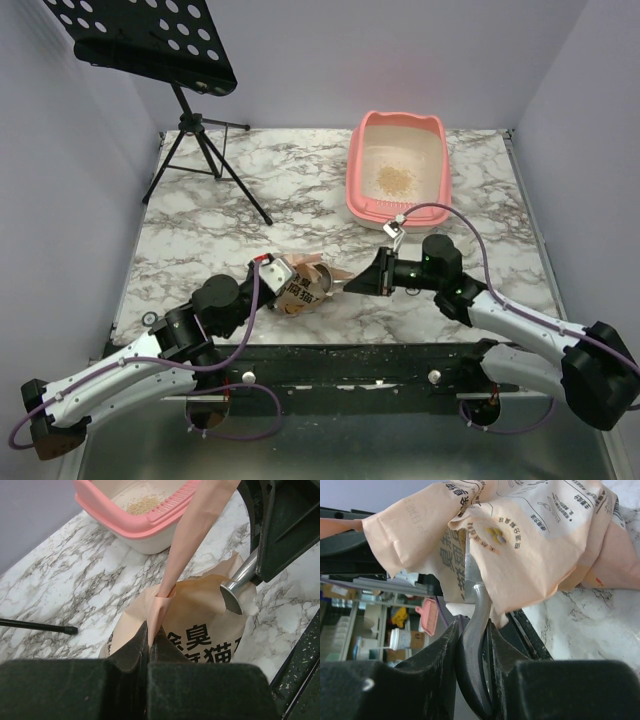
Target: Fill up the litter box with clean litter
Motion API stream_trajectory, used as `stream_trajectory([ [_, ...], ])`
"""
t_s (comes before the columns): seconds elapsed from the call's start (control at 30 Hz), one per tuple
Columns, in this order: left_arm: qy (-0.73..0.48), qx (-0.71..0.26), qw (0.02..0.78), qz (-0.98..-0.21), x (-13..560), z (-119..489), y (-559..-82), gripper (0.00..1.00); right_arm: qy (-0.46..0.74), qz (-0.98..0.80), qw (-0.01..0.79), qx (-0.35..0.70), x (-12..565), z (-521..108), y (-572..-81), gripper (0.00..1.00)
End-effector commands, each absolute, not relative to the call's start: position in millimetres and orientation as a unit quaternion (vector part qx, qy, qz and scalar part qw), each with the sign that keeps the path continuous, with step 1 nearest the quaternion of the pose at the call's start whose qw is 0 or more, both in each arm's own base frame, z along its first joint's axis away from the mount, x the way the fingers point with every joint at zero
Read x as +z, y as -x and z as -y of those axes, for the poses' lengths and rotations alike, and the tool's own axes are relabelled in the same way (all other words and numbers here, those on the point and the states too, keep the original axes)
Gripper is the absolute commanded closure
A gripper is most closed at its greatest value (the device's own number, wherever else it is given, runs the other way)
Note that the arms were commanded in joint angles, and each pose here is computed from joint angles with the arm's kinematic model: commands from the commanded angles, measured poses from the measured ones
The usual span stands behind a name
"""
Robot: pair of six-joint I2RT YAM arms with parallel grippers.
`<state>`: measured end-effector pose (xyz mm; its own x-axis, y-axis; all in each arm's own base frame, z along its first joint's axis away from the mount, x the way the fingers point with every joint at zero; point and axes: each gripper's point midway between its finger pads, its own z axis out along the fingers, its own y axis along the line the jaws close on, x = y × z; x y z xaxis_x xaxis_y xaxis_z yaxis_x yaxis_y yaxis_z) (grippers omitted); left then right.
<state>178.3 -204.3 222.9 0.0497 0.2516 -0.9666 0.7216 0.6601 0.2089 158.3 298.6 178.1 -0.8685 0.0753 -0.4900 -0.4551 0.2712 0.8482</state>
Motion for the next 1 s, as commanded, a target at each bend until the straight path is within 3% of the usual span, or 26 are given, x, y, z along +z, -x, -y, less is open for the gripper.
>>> stream_trajectory([
  [0.0, -0.379, -0.223, 0.638, -0.633, 237.2, 215.7, -170.5, 1.0, 0.072, -0.73, 0.257, 0.629, 202.2, -284.7, -159.7, 0.99],
  [0.37, -0.404, -0.247, 0.612, -0.633, 227.1, 233.7, -165.2, 1.0, 0.006, -0.732, 0.293, 0.615, 216.4, -257.3, -161.2, 0.99],
  [0.97, -0.384, -0.273, 0.63, -0.617, 241.9, 241.8, -165.4, 1.0, -0.068, -0.77, 0.293, 0.562, 165.6, -226.1, -151.6, 0.99],
])
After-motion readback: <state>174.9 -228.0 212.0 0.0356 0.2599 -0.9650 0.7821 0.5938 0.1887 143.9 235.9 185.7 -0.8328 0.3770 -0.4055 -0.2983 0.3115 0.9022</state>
